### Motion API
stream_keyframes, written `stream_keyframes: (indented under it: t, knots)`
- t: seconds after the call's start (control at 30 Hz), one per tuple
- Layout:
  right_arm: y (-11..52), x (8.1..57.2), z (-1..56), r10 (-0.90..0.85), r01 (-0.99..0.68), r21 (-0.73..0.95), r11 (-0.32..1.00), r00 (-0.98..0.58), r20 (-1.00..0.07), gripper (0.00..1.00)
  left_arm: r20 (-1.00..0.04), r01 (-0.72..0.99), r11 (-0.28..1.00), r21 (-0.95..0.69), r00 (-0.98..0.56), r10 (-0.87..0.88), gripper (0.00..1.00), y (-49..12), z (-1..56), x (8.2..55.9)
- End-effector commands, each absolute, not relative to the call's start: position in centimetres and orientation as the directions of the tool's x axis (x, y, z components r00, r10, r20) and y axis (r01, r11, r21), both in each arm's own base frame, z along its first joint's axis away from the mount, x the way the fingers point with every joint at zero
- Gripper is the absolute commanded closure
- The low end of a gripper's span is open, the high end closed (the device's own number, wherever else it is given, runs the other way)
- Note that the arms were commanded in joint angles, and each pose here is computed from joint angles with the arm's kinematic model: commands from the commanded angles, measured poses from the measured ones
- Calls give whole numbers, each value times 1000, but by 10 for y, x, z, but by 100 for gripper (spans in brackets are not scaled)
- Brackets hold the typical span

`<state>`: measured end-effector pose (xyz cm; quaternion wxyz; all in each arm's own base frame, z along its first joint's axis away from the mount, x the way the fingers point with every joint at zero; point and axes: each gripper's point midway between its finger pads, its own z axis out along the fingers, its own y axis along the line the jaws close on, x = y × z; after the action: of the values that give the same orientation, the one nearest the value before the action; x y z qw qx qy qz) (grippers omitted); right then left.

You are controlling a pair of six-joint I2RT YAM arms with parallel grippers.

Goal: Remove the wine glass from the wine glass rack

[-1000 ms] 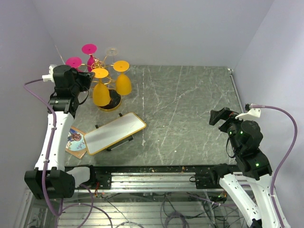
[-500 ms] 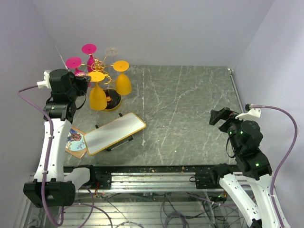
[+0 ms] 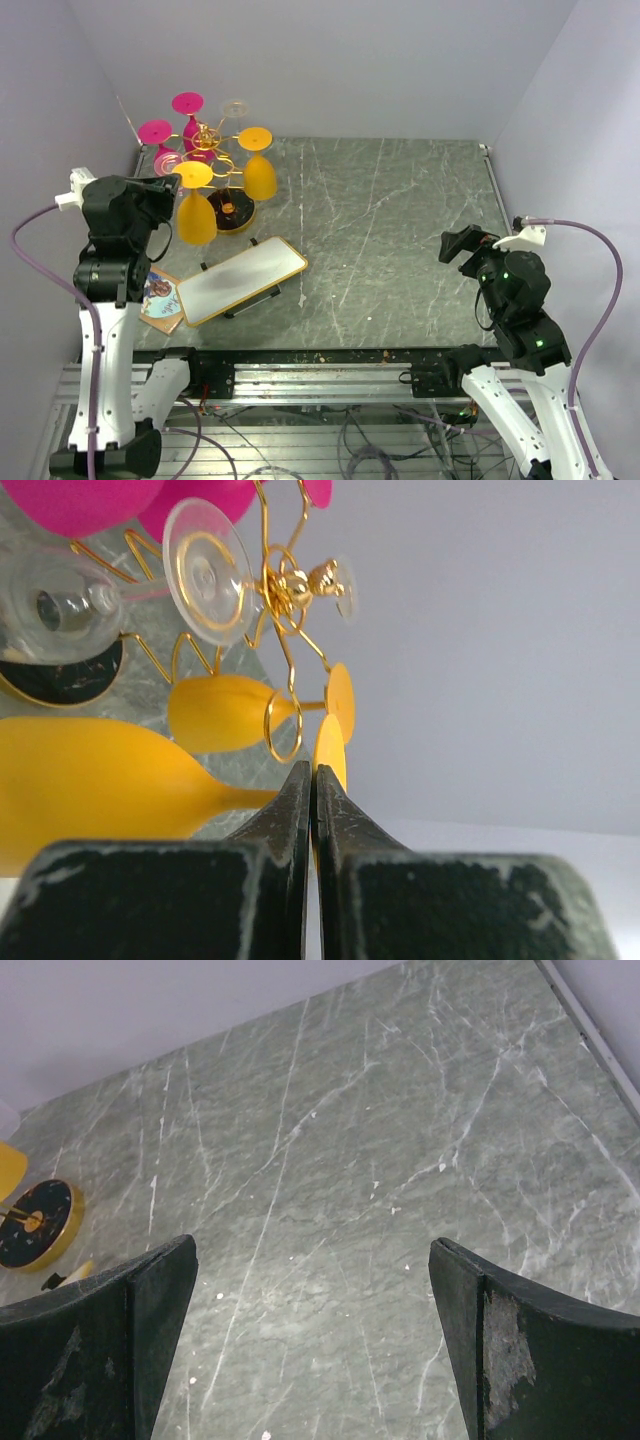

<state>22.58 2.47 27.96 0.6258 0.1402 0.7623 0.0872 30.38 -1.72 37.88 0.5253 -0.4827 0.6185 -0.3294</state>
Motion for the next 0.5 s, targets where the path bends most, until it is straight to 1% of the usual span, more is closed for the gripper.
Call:
stream_keyframes:
  t: [0.0,0.2,0.3,0.47]
  knots:
    - [26,229,275,324,107,309,945,-189,-927,0,-317,-128,327,-937,-89,-944,93,-41,385,286]
    - [33,232,270,326,87,314,945,-222,-919,0,-333,70,326,-943,-225,-916,93,-74,403,274]
    - [37,236,264,353,105,337,936,-256,-900,0,-326,171,286,-943,-299,-897,93,-91,411,273]
    - [41,242,258,390,144,363,921,-314,-866,0,-337,267,248,-931,-377,-863,93,-109,414,270]
